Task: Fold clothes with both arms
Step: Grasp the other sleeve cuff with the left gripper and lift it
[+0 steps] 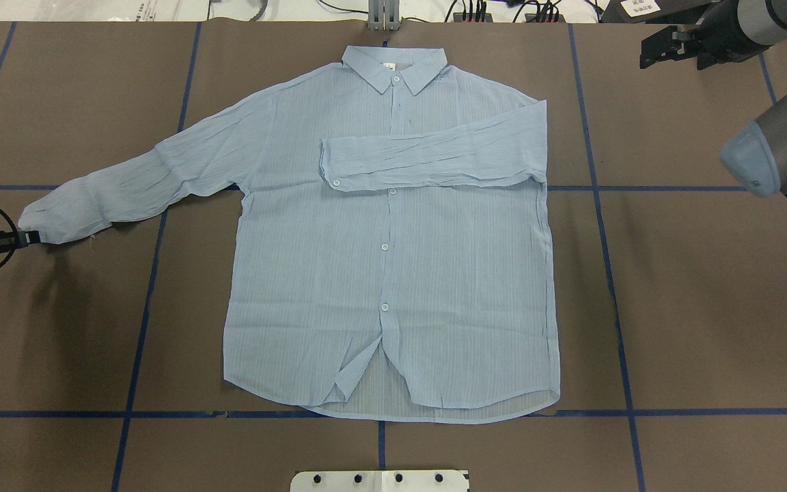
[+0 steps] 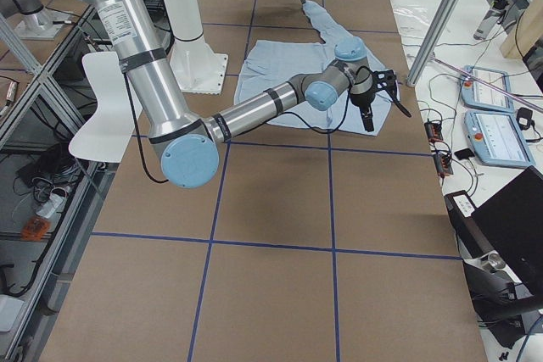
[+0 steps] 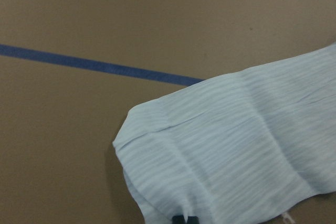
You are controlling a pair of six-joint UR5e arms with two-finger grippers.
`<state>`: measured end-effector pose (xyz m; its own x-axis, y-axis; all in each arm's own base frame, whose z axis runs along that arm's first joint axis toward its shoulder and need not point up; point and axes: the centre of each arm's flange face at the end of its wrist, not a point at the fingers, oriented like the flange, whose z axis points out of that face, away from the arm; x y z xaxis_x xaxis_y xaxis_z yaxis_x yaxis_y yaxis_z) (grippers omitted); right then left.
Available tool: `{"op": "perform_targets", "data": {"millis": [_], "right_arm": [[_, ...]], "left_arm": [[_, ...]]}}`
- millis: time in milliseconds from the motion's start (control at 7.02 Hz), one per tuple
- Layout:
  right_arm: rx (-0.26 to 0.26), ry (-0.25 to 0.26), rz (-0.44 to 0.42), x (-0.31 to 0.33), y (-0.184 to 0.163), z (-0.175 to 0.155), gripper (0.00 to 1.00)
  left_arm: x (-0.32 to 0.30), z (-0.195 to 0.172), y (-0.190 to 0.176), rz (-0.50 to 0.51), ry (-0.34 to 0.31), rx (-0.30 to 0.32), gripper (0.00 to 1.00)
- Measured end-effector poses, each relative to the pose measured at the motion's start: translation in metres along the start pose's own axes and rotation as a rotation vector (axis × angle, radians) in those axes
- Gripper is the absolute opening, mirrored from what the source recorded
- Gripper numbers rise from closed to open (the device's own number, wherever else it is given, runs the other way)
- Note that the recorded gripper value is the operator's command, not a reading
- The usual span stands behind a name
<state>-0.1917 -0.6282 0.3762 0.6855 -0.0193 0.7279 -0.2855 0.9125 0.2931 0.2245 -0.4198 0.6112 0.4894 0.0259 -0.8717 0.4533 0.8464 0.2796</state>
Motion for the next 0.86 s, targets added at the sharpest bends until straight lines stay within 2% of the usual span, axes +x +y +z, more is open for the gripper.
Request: {"op": "perform_targets", "data": {"millis": [285, 428, 570, 855], "right_arm": [[-0.001, 0.000, 0.000, 0.000, 0.001, 0.000, 1.00], [-0.001, -0.001, 0.001, 0.000, 0.002, 0.000, 1.00], [-0.002, -0.001, 0.002, 0.000, 0.002, 0.001, 1.00], [-0.004, -0.001, 0.001, -0.001, 0.003, 0.002, 1.00]], "left_arm": [[0.083, 0.001, -0.040, 0.035, 0.131, 0.108, 0.00], [0.130, 0.009, -0.060, 0.045, 0.201, 0.142, 0.00], [0.182, 0.019, -0.083, 0.052, 0.260, 0.165, 0.00], [0.302, 0.042, -0.122, 0.017, 0.298, 0.150, 0.00]]}}
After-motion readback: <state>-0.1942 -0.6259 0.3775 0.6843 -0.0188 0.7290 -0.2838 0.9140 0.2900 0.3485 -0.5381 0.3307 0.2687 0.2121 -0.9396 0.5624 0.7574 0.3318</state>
